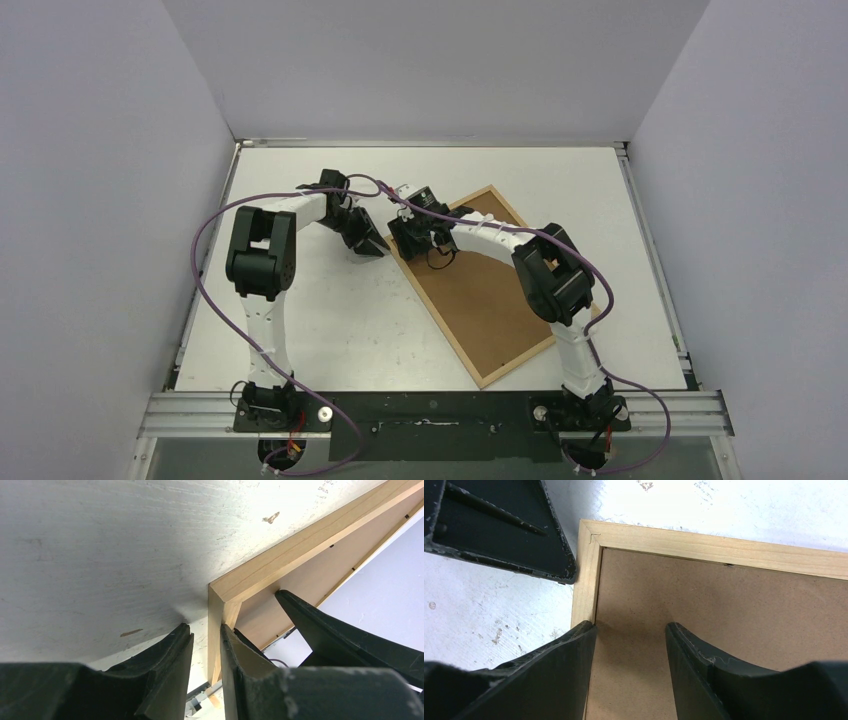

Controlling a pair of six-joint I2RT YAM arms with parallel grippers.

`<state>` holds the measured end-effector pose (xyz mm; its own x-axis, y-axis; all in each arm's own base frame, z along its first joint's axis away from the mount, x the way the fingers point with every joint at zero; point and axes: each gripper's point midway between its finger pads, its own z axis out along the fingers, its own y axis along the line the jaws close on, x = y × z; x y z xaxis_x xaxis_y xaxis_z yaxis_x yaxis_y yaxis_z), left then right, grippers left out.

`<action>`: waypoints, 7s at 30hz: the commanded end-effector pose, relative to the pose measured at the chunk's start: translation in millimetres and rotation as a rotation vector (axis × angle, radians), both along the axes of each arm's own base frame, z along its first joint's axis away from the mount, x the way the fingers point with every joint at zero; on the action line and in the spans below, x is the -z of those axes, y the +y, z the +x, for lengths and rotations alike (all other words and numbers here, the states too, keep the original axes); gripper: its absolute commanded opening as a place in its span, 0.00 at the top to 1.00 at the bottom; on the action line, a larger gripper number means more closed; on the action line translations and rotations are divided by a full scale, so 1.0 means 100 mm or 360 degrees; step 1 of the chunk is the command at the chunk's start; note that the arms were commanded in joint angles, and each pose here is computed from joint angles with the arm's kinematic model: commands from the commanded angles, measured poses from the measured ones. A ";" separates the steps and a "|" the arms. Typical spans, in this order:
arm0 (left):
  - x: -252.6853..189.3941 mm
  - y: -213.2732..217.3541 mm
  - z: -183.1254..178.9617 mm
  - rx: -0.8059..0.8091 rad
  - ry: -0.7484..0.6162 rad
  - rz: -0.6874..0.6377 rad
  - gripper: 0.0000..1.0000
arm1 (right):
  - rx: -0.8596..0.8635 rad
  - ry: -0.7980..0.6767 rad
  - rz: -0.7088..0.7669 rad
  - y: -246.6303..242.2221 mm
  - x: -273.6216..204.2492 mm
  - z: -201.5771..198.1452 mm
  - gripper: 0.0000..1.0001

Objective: Put the photo into the frame
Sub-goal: Install the photo frame at the center of the board, then adjust the photo frame at the center of the board.

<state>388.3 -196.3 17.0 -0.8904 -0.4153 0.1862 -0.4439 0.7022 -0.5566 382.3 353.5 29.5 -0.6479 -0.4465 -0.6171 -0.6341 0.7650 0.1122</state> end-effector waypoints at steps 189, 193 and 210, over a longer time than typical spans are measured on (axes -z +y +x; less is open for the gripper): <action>0.20 -0.29 -1.26 0.0778 -0.0295 0.0074 0.75 | 0.1925 0.0401 0.0083 -3.63 0.02 -0.05 0.16; 0.19 -0.34 -1.46 0.0745 -0.0314 0.0015 0.76 | 0.1822 0.0340 0.0163 -3.56 0.01 0.25 0.16; -0.60 -0.11 -1.09 0.0420 -0.0683 -0.0042 0.50 | 0.2101 -0.0022 -0.0338 -3.95 -1.07 0.15 0.14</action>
